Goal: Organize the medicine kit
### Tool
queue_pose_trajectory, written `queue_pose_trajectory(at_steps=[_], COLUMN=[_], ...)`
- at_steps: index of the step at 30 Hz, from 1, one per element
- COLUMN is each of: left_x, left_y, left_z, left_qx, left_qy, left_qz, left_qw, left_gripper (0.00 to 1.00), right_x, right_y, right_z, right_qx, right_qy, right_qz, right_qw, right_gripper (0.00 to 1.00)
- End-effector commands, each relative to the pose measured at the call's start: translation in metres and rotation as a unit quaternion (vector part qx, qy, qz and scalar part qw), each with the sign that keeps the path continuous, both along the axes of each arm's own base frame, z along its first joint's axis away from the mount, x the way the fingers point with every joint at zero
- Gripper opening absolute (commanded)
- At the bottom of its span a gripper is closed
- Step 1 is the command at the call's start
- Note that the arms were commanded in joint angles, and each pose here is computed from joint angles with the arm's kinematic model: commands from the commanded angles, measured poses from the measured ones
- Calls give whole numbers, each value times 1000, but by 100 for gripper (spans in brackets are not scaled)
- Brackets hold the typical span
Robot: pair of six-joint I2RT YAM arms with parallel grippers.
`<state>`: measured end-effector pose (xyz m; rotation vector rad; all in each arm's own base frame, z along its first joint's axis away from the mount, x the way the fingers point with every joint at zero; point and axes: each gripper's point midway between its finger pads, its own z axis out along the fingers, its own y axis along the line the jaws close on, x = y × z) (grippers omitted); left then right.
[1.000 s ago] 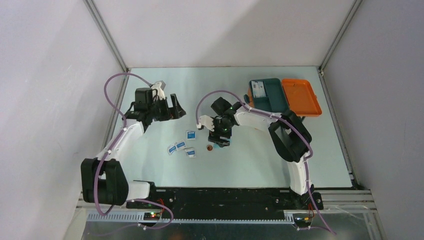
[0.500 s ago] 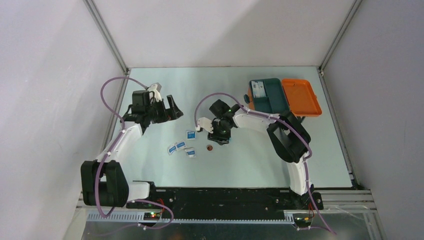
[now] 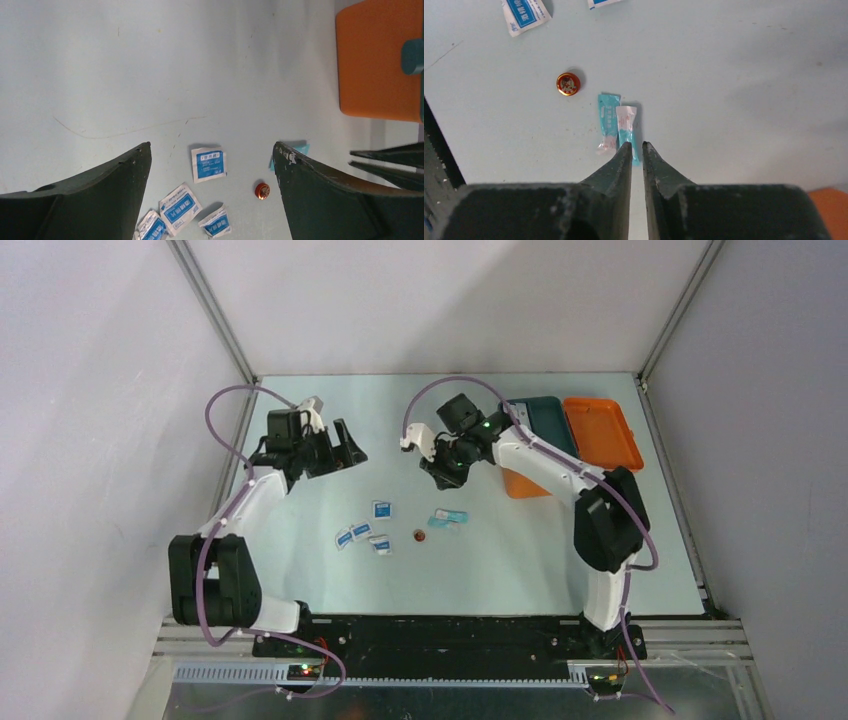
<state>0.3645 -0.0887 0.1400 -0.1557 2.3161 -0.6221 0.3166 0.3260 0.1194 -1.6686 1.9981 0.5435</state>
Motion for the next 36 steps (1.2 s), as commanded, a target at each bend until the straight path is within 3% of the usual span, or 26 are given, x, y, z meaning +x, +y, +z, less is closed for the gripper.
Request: queue_pose_trajectory(at_steps=[1,4,15,22,30,36], left_x=[21,24,31,25,24,29], left_y=[-7,-11,-12,-7,-5,-7], left_z=[26,24,27,28,25,22], left_qx=[-15,-17,-16,-2,1,-3], left_qy=[-36,-32,-35,-44,-41,-34], left_qz=[-7,-12,-14,-9,-6,-10], left_qw=[999,999,999,999,999,999], left_gripper=[95,95,94,95,95,95], right_x=[-15,-23,3,-9,-2,8], right_y=[-6,-11,-19,-23,-36,-33], right_z=[32,15,-59,-85,-112,-80], right_qx=[27,6,-74,-110,-148,-129], right_qy=[10,14,32,79,84,66], right_qz=[-11,4,30,68,35,6], right_qw=[1000,1000,996,988,985,989], right_gripper=[21,32,43,47,33,6])
